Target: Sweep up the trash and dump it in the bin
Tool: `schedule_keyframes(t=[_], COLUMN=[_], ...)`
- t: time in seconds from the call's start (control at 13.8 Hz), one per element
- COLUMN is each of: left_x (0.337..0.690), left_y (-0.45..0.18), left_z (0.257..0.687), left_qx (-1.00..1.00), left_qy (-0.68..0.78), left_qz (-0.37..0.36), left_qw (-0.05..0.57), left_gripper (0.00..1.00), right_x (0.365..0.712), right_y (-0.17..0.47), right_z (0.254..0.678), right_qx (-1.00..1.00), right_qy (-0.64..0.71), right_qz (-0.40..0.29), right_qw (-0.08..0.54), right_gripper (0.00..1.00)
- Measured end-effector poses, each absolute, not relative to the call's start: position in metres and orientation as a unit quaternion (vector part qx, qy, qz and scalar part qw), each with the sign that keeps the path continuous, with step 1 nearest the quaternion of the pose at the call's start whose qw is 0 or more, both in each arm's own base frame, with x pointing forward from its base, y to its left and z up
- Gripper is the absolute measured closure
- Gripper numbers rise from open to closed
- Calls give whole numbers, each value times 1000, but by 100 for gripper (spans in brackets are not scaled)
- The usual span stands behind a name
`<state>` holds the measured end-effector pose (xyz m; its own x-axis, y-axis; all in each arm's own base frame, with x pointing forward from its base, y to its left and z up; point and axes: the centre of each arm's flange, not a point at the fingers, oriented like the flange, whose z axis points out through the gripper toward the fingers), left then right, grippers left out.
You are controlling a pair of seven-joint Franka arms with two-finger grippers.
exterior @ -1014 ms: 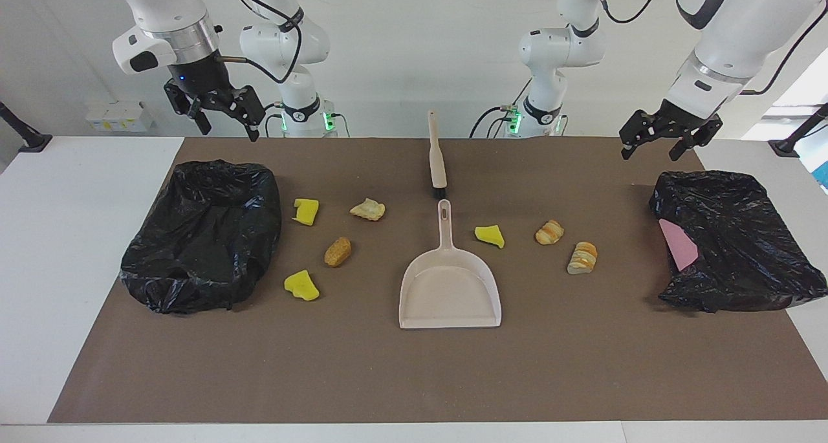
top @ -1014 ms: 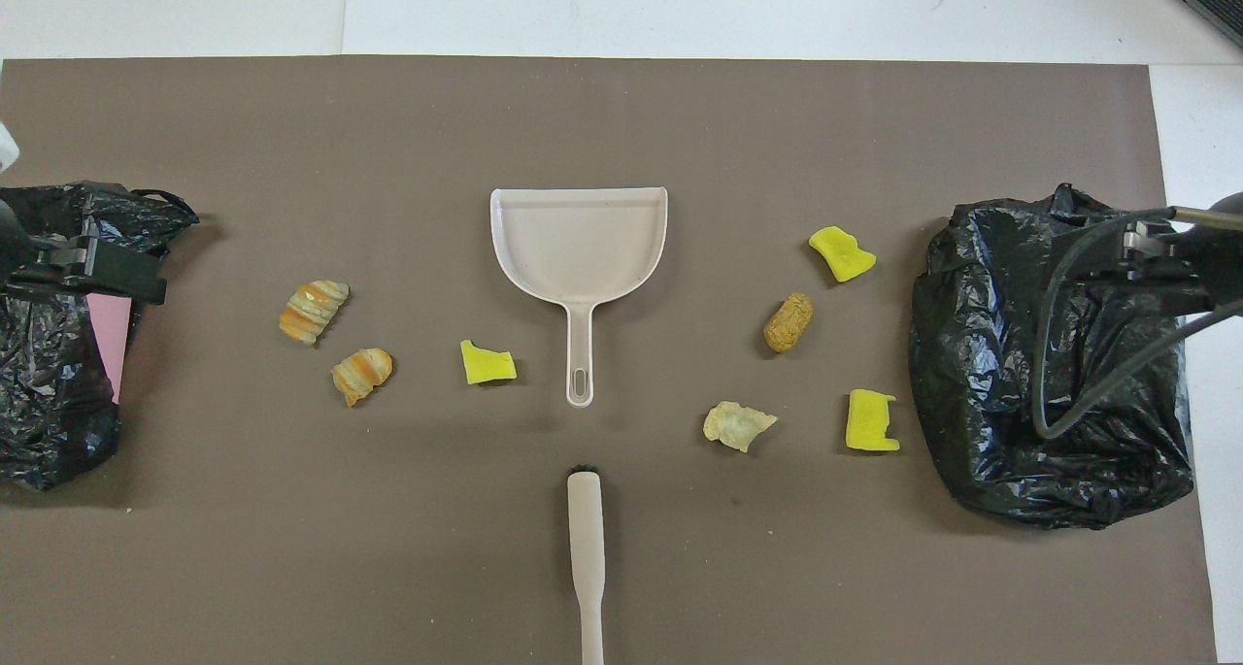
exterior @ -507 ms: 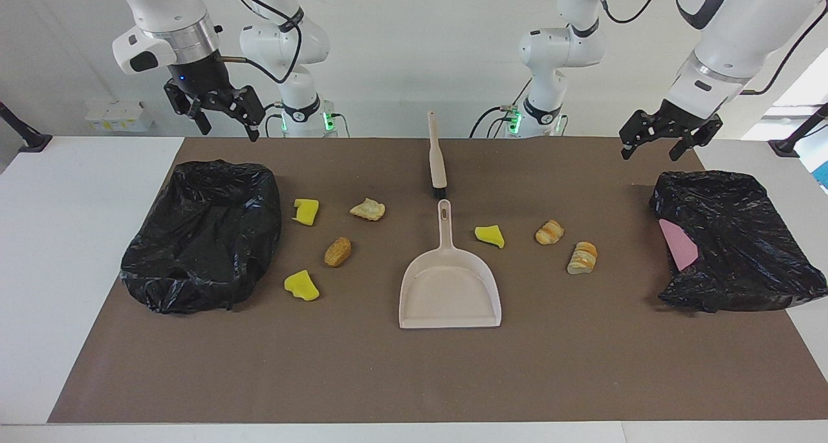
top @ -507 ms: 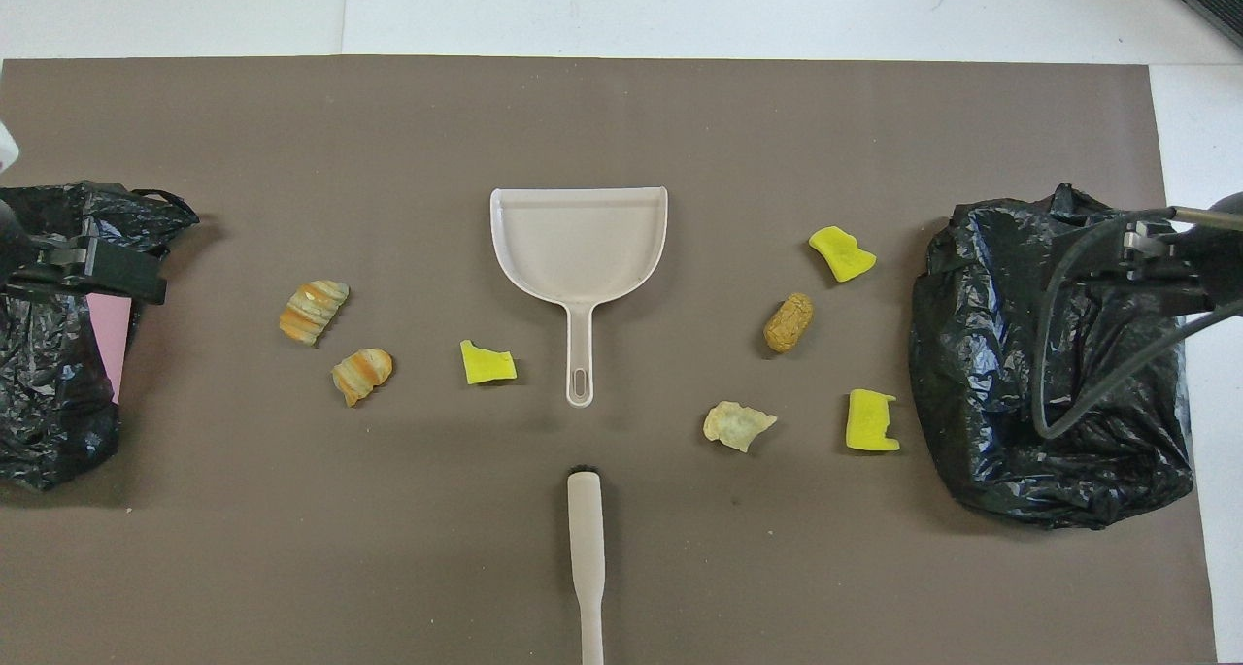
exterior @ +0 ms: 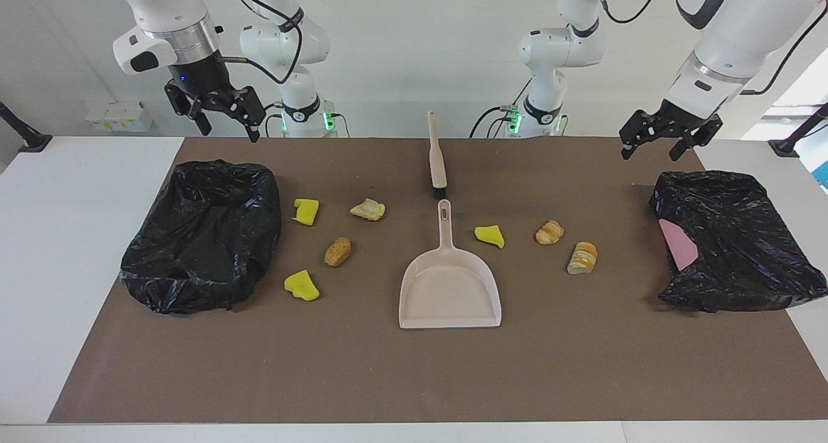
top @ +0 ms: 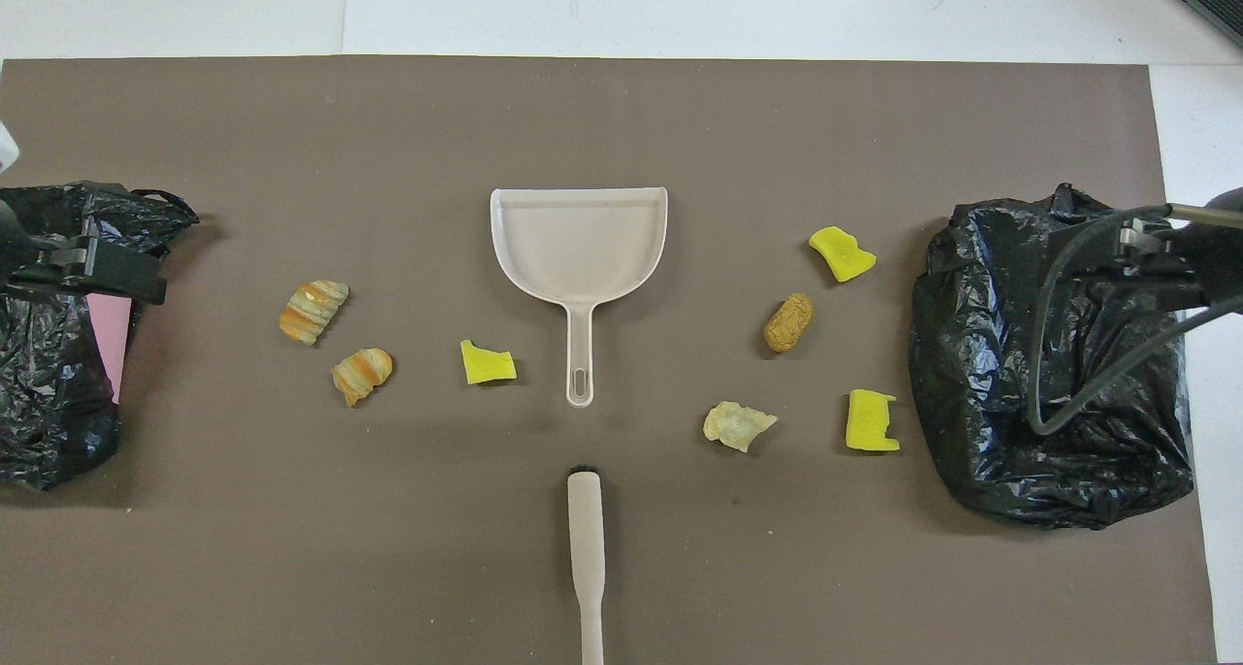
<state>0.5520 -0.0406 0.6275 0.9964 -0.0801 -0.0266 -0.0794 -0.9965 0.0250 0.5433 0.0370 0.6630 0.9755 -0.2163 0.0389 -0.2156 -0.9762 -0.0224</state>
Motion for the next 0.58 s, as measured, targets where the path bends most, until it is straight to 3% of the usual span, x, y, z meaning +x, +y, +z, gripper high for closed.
schedule_keyframes(t=[0.29, 0.58], left_x=[552, 549], left_y=[-41, -61], left_z=[628, 629], left_qx=[999, 998], left_qy=[-40, -60], left_qz=[-14, -13], left_qw=[12, 14], left_gripper=[0, 0], right_x=[557, 578], right_y=[67, 136], right_z=[648, 604], right_qx=[-995, -997], right_qy=[93, 71], right_qz=[-33, -27], right_qw=[14, 15], right_gripper=[0, 0])
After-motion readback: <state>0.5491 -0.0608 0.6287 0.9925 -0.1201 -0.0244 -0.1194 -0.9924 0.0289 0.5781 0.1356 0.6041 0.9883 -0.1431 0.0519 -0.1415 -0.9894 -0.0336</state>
